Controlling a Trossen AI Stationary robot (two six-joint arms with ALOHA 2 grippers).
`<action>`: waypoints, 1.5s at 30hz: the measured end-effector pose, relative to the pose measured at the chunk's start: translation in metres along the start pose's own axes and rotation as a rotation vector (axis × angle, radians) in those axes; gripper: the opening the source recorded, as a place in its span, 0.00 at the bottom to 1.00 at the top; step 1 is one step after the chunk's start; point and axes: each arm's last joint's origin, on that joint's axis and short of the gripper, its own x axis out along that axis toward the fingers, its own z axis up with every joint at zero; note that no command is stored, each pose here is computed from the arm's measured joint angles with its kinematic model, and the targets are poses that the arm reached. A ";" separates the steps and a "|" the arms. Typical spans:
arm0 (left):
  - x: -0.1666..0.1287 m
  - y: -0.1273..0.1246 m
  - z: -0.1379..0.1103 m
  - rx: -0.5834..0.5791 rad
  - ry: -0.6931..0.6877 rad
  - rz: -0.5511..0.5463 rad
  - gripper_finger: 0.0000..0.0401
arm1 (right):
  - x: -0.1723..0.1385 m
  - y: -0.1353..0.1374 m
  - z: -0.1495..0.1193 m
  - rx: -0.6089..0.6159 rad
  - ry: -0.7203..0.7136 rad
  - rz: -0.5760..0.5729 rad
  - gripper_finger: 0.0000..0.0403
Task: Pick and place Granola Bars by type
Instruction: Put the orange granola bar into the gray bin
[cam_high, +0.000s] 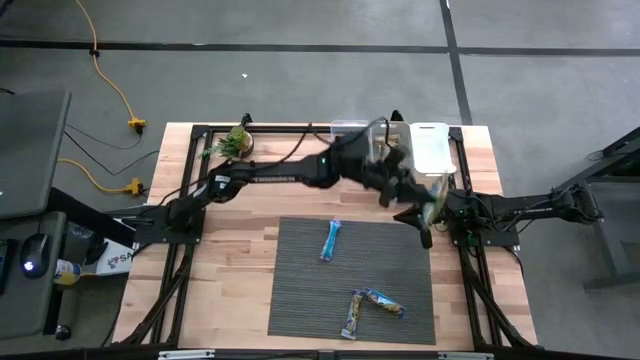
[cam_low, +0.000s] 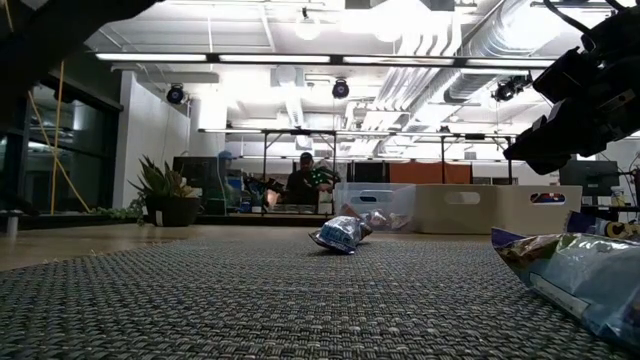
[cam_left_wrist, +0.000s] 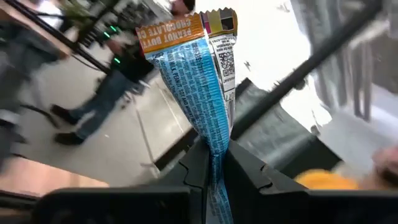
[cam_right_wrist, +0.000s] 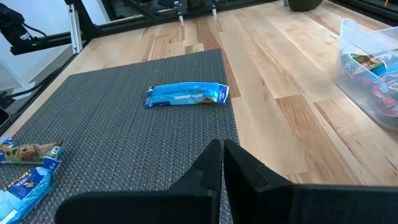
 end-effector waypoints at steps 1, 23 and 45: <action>-0.004 0.005 0.006 -0.008 -0.015 0.013 0.08 | 0.000 0.000 0.000 0.000 0.000 0.000 0.00; -0.121 0.107 0.112 -0.165 -0.348 0.515 0.08 | 0.000 0.000 0.000 0.000 0.001 0.000 0.00; -0.139 0.257 0.042 -0.498 -0.240 0.752 0.08 | 0.000 0.000 0.000 0.000 0.000 0.000 0.00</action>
